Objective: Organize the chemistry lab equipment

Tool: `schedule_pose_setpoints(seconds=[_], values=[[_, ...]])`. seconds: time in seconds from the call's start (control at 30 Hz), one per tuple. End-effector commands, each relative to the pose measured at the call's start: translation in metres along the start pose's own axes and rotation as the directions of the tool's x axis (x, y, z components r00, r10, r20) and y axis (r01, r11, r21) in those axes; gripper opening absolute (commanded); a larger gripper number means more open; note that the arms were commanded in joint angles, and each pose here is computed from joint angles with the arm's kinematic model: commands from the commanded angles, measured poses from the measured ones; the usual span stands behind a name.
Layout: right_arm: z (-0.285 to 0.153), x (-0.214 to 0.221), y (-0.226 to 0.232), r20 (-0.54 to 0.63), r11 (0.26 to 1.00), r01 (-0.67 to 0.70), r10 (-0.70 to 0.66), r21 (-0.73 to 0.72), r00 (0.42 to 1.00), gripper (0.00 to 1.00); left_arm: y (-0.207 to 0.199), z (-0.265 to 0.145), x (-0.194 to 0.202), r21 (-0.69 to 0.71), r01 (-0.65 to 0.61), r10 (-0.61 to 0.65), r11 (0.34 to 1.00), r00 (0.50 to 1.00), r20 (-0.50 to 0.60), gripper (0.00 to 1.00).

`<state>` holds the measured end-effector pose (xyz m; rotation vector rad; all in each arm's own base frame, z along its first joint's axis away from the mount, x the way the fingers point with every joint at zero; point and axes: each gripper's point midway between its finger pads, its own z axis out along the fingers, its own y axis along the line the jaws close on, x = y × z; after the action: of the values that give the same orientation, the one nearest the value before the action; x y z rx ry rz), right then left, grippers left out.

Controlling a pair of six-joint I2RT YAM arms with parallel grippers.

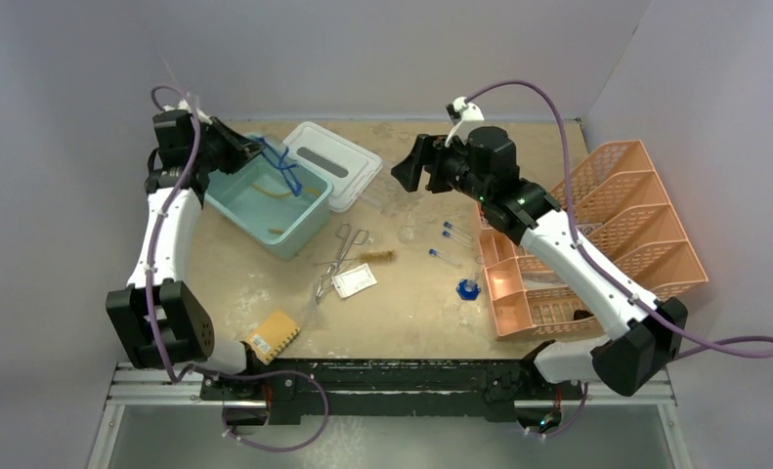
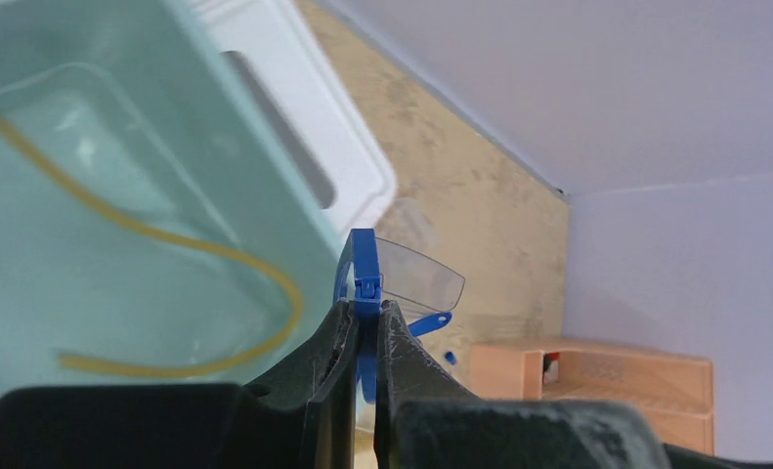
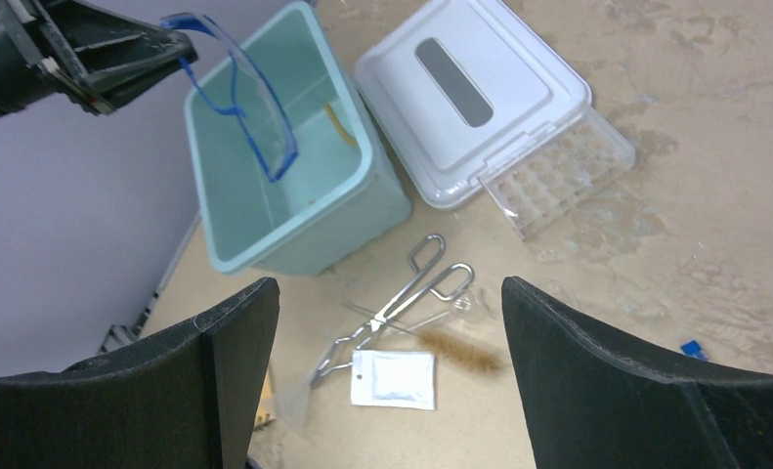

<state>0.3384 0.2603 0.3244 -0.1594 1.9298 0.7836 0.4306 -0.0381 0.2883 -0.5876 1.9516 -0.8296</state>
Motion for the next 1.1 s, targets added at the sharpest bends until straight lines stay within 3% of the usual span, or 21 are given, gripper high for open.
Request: schedule_pose_setpoints(seconds=[0.0, 0.23, 0.53, 0.77, 0.93, 1.07], values=[[0.0, -0.026, 0.005, 0.062, 0.998, 0.066, -0.065, -0.006, 0.996, 0.85, 0.056, -0.002, -0.01, -0.107, -0.017, 0.015, 0.994, 1.0, -0.019, 0.0], [0.015, -0.025, -0.005, 0.047, 0.996, 0.087, -0.087, 0.009, 0.995, 0.84, 0.12, 0.034, 0.004, -0.217, -0.05, 0.031, 0.975, 0.995, -0.092, 0.0], [0.036, -0.02, -0.024, 0.017, 0.992, 0.109, -0.11, 0.057, 0.994, 0.84, 0.166, 0.06, 0.005, -0.337, -0.035, 0.004, 0.941, 0.996, -0.091, 0.0], [0.053, -0.021, -0.042, -0.004, 0.979, 0.169, -0.17, 0.115, 0.985, 0.84, 0.17, 0.081, 0.011, -0.277, -0.007, -0.023, 0.961, 0.995, -0.102, 0.0], [0.068, -0.029, -0.047, -0.008, 0.97, 0.207, -0.207, 0.125, 0.978, 0.83, 0.165, 0.089, 0.007, -0.212, -0.05, 0.03, 0.976, 0.995, -0.094, 0.0], [0.075, -0.036, -0.055, -0.008, 0.963, 0.226, -0.228, 0.144, 0.974, 0.83, 0.181, 0.095, 0.0, -0.276, -0.061, 0.043, 0.959, 0.996, -0.073, 0.12]])
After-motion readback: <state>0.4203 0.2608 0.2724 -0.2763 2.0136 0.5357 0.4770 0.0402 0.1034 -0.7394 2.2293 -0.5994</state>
